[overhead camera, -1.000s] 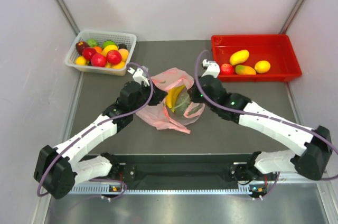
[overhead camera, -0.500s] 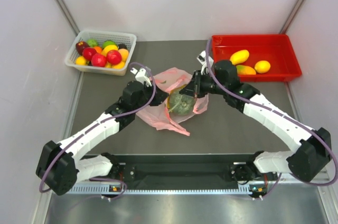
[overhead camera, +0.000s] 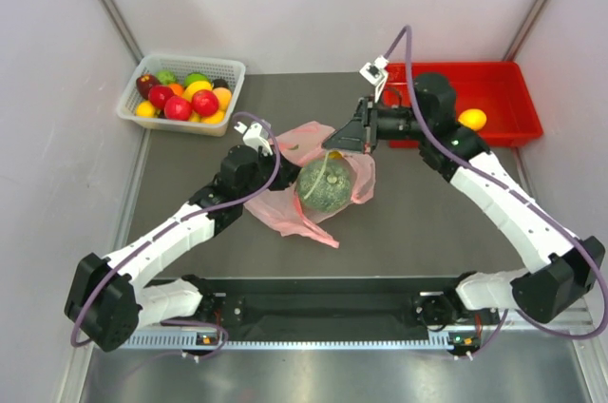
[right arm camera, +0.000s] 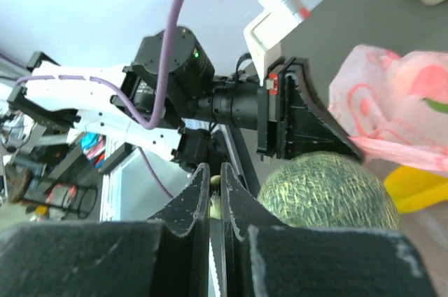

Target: Untie the knot of the plastic bag and take out the fruit

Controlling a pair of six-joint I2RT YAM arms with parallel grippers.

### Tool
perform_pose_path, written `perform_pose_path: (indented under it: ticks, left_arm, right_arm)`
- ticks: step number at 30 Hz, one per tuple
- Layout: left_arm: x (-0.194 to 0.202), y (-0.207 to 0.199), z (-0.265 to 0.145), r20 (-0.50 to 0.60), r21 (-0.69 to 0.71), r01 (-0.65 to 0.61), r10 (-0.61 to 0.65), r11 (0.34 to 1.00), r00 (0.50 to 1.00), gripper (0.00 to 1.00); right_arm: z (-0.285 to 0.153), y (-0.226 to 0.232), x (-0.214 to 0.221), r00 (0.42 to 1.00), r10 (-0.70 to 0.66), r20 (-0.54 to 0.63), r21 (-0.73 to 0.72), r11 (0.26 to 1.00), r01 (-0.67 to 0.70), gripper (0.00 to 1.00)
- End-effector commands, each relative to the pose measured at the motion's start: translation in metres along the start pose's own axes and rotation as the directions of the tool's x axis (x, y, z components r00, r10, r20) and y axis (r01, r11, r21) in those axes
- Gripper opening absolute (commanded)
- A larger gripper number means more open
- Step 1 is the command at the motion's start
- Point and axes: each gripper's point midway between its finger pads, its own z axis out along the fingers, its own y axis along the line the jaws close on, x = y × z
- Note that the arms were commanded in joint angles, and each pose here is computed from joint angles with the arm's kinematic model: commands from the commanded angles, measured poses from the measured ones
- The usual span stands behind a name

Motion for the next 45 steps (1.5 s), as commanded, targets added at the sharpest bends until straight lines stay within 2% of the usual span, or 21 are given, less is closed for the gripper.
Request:
perform_pose_path:
  ticks: [1, 8, 10, 12, 17, 18, 22, 23, 25, 26, 30, 34, 41, 43, 44, 45]
  left_arm:
    - [-0.018, -0.011, -0.001, 0.062, 0.034, -0.018, 0.016, 0.999, 0.998, 0.0]
    - [-0.017, -0.009, -0.002, 0.057, 0.03, -0.02, 0.018, 0.999, 0.998, 0.0]
    - [-0.016, -0.009, -0.002, 0.054, 0.028, -0.02, 0.018, 0.999, 0.998, 0.0]
    - [-0.017, -0.01, -0.003, 0.055, 0.03, -0.022, 0.02, 0.999, 0.998, 0.0]
    - [-0.019, -0.013, -0.005, 0.05, 0.033, -0.029, 0.028, 0.999, 0.998, 0.0]
    - [-0.019, -0.013, -0.006, 0.049, 0.032, -0.031, 0.029, 0.999, 0.998, 0.0]
    - [-0.018, -0.014, -0.006, 0.044, 0.036, -0.034, 0.032, 0.999, 0.999, 0.0]
    - [-0.017, -0.015, -0.006, 0.038, 0.041, -0.034, 0.032, 0.999, 0.999, 0.0]
    - [-0.017, -0.016, -0.006, 0.034, 0.046, -0.032, 0.031, 0.998, 0.999, 0.0]
    - [-0.016, -0.015, -0.006, 0.032, 0.047, -0.032, 0.031, 0.998, 0.999, 0.0]
    - [-0.014, -0.018, -0.006, 0.021, 0.059, -0.032, 0.031, 0.998, 0.999, 0.0]
    - [-0.015, -0.019, -0.007, 0.02, 0.065, -0.033, 0.032, 0.997, 0.999, 0.0]
    - [-0.012, -0.018, -0.008, 0.013, 0.064, -0.037, 0.036, 0.997, 0.999, 0.0]
    - [-0.011, -0.017, -0.008, 0.01, 0.063, -0.035, 0.034, 0.997, 0.999, 0.0]
    - [-0.01, -0.017, -0.008, 0.007, 0.064, -0.035, 0.034, 0.997, 0.999, 0.0]
    - [-0.01, -0.017, -0.007, 0.005, 0.064, -0.033, 0.033, 0.997, 0.999, 0.0]
  right_arm:
    - [-0.038, 0.042, -0.052, 0.979, -0.143, 0.146, -0.037, 0.988, 0.15, 0.0]
    - [-0.107, 0.006, -0.127, 0.904, -0.131, 0.407, 0.157, 0.985, 0.072, 0.0]
    - [-0.13, -0.018, -0.148, 0.869, -0.158, 0.47, 0.27, 0.962, 0.03, 0.0]
    - [-0.15, -0.062, -0.162, 0.839, -0.18, 0.514, 0.409, 0.911, -0.055, 0.0]
    - [-0.185, -0.13, -0.193, 0.79, -0.236, 0.566, 0.551, 0.821, -0.15, 0.0]
    - [-0.19, -0.157, -0.196, 0.789, -0.223, 0.573, 0.569, 0.801, -0.187, 0.0]
    - [-0.203, -0.205, -0.225, 0.767, -0.235, 0.597, 0.599, 0.767, -0.231, 0.0]
    - [-0.205, -0.237, -0.222, 0.773, -0.204, 0.6, 0.606, 0.748, -0.272, 0.0]
    - [-0.208, -0.249, -0.237, 0.763, -0.216, 0.609, 0.609, 0.744, -0.275, 0.0]
    - [-0.205, -0.277, -0.233, 0.768, -0.19, 0.612, 0.611, 0.73, -0.306, 0.0]
    - [-0.197, -0.315, -0.246, 0.751, -0.175, 0.637, 0.58, 0.75, -0.317, 0.0]
    - [-0.186, -0.367, -0.237, 0.756, -0.118, 0.643, 0.565, 0.74, -0.366, 0.0]
    - [-0.184, -0.398, -0.232, 0.752, -0.114, 0.649, 0.574, 0.723, -0.385, 0.0]
    - [-0.181, -0.406, -0.223, 0.766, -0.086, 0.637, 0.576, 0.714, -0.398, 0.08]
    - [-0.181, -0.405, -0.223, 0.768, -0.083, 0.635, 0.572, 0.718, -0.396, 0.22]
    - [-0.18, -0.402, -0.224, 0.771, -0.08, 0.631, 0.568, 0.725, -0.39, 0.51]
